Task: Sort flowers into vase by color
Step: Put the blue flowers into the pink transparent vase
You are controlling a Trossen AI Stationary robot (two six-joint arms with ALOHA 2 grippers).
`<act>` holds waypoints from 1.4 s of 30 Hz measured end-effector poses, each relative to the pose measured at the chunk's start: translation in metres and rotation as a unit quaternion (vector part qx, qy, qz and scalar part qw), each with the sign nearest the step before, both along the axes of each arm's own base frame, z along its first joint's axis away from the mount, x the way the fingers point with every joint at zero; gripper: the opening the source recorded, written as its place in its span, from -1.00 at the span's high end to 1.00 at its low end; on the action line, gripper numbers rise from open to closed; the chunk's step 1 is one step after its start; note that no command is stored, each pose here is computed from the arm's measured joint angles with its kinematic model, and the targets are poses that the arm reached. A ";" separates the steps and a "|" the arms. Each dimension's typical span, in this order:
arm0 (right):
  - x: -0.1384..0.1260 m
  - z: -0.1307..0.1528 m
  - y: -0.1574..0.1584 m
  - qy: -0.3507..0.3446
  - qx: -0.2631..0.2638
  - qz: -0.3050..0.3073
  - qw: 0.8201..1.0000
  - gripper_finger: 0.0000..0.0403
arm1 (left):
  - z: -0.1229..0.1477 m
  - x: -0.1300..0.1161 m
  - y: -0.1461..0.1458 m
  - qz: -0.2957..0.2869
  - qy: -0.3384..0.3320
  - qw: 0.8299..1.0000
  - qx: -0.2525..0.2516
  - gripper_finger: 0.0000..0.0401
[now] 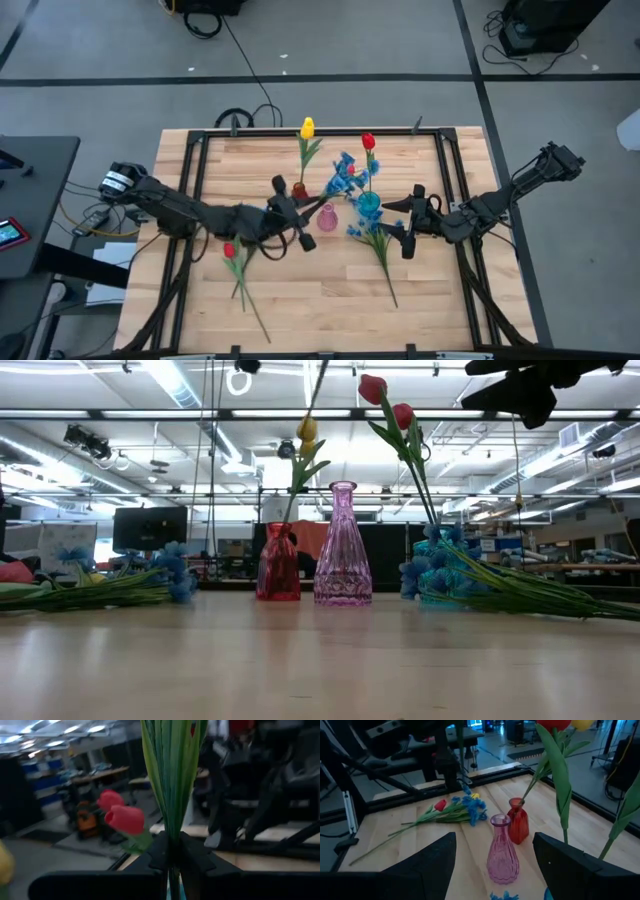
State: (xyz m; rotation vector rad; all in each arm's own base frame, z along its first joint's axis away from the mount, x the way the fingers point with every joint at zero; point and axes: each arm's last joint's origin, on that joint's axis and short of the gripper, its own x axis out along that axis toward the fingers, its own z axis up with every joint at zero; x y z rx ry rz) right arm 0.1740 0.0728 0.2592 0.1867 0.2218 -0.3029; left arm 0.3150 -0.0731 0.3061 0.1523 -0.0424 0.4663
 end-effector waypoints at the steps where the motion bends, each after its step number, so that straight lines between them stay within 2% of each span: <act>1: 0.000 0.000 0.000 0.000 0.000 0.000 1.000 -0.37 | -0.003 0.000 0.005 -0.009 -0.011 1.000 -0.001 0.81; 8: 0.000 0.000 0.000 0.000 -0.001 -0.001 1.000 -0.37 | -0.023 -0.007 0.037 -0.030 -0.080 0.996 -0.005 0.81; 12: 0.000 0.000 0.000 -0.001 -0.002 -0.003 1.000 -0.37 | -0.034 -0.008 0.050 -0.046 -0.097 0.994 -0.015 0.81; 22: 0.000 0.001 0.000 -0.003 -0.001 -0.003 1.000 -0.37 | -0.060 0.008 0.059 -0.062 -0.141 0.988 -0.011 0.81; 30: 0.000 0.000 0.000 -0.003 0.000 -0.002 1.000 -0.37 | -0.082 0.018 0.063 -0.057 -0.146 0.988 -0.017 0.81; 42: -0.002 0.000 0.005 -0.002 0.001 0.014 1.000 -0.37 | -0.113 0.028 0.060 -0.046 -0.089 0.995 -0.028 0.81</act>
